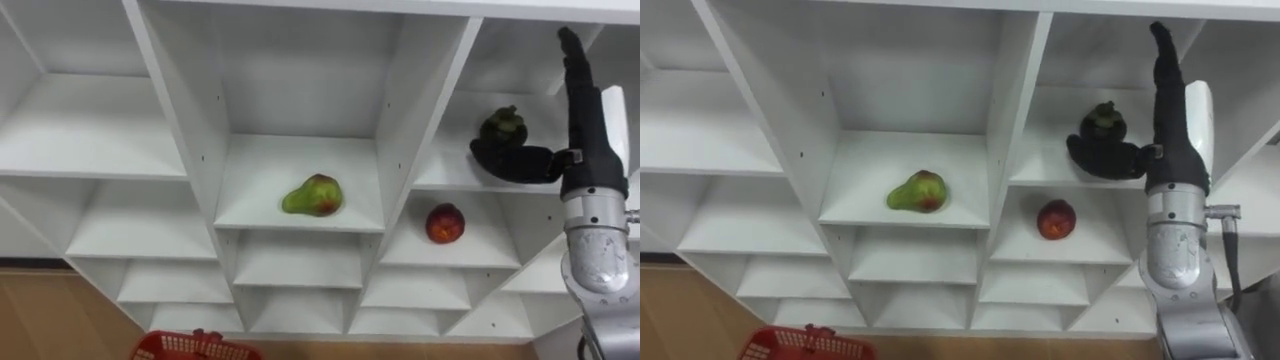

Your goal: Collect fruits from the closet

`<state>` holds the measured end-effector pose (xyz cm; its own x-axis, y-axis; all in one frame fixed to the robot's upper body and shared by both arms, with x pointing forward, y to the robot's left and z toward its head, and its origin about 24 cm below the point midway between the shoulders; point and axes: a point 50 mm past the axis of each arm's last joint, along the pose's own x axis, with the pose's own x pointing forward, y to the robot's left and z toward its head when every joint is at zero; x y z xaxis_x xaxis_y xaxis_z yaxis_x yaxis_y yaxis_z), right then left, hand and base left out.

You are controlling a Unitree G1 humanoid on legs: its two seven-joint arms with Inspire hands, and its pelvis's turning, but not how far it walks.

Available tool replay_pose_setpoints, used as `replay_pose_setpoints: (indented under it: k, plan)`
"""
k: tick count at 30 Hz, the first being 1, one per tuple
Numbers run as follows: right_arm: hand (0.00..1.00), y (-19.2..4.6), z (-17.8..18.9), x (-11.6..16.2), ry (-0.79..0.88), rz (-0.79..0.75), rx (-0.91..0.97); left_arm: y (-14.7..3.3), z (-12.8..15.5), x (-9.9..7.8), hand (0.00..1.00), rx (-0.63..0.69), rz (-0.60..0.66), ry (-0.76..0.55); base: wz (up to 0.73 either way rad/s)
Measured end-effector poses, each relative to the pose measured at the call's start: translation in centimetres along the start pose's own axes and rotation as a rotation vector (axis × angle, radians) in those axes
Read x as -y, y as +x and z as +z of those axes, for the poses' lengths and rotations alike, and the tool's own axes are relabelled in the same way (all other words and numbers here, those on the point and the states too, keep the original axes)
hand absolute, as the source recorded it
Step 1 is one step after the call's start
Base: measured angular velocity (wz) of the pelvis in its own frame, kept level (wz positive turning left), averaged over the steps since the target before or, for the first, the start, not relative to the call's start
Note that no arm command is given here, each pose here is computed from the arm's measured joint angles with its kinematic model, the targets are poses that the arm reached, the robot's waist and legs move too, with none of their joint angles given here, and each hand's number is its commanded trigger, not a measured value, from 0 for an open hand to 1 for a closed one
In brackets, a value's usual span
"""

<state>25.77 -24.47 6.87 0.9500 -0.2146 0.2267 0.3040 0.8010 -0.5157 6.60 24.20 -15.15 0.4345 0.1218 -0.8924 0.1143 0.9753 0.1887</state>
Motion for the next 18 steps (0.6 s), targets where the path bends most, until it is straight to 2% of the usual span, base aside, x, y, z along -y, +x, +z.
replay_pose_setpoints:
  k: [18]
  plan:
    - [0.0,0.0,-2.5,-0.7,-0.025,0.086,-0.122,0.1,0.3,0.1,1.0,-0.004,-0.016,-0.001,0.01]
